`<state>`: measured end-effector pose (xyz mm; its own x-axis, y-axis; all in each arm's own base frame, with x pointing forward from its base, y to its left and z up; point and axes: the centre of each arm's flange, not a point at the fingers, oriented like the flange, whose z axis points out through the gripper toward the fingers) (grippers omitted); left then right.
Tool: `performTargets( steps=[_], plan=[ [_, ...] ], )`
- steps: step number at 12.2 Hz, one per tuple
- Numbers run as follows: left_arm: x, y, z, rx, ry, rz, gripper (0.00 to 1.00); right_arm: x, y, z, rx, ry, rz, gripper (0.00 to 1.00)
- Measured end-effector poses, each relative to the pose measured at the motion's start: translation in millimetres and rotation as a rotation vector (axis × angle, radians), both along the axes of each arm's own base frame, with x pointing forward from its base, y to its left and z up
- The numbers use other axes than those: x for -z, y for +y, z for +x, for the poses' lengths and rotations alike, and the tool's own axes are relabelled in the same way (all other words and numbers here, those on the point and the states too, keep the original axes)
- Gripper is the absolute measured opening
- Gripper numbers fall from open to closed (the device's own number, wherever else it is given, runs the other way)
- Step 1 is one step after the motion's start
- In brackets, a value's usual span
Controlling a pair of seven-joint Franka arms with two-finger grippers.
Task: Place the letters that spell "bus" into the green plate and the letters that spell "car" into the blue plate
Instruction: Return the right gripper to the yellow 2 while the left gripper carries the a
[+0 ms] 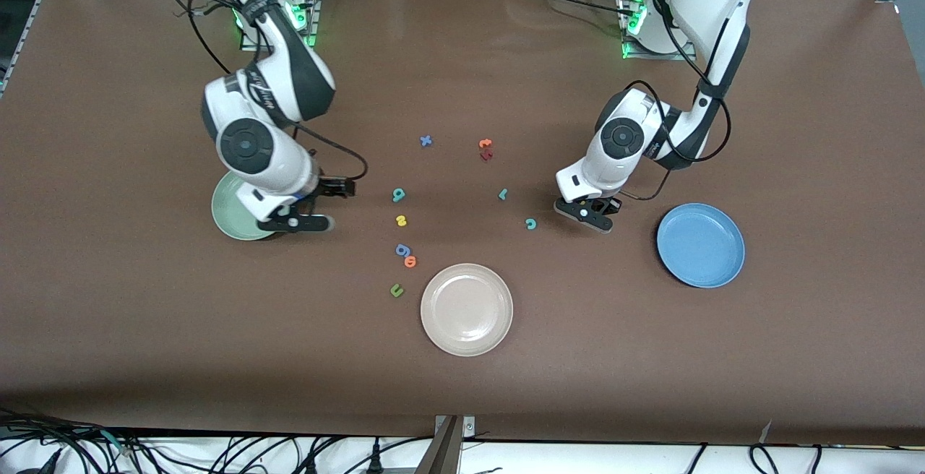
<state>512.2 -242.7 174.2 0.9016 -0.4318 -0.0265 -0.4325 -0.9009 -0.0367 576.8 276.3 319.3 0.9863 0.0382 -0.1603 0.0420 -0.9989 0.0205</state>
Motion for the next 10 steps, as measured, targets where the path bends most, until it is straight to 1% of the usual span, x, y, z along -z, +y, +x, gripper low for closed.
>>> performTargets(
  steps=[2,4,5,6,7,8,10],
  plan=[
    [2,2,1,-0.004,0.001,0.002,0.29,24,50,1,-0.071,0.005,0.03,1.0],
    [-1,10,7,-0.019,-0.009,0.005,0.29,50,89,0,-0.117,0.018,0.045,1.0],
    [-6,14,14,-0.029,-0.016,0.007,0.29,62,95,2,-0.128,0.014,0.044,1.0],
    [-13,20,22,-0.034,-0.015,0.013,0.29,70,95,6,-0.149,-0.008,0.037,1.0],
    [-24,29,30,-0.024,-0.01,0.02,0.29,77,93,9,-0.181,-0.029,0.016,0.93],
    [-37,42,38,0.0,-0.009,0.025,0.29,84,92,10,-0.21,-0.044,-0.001,0.93],
    [-54,80,53,0.033,-0.01,0.017,0.29,98,98,9,-0.239,-0.063,0.005,0.71]
  ],
)
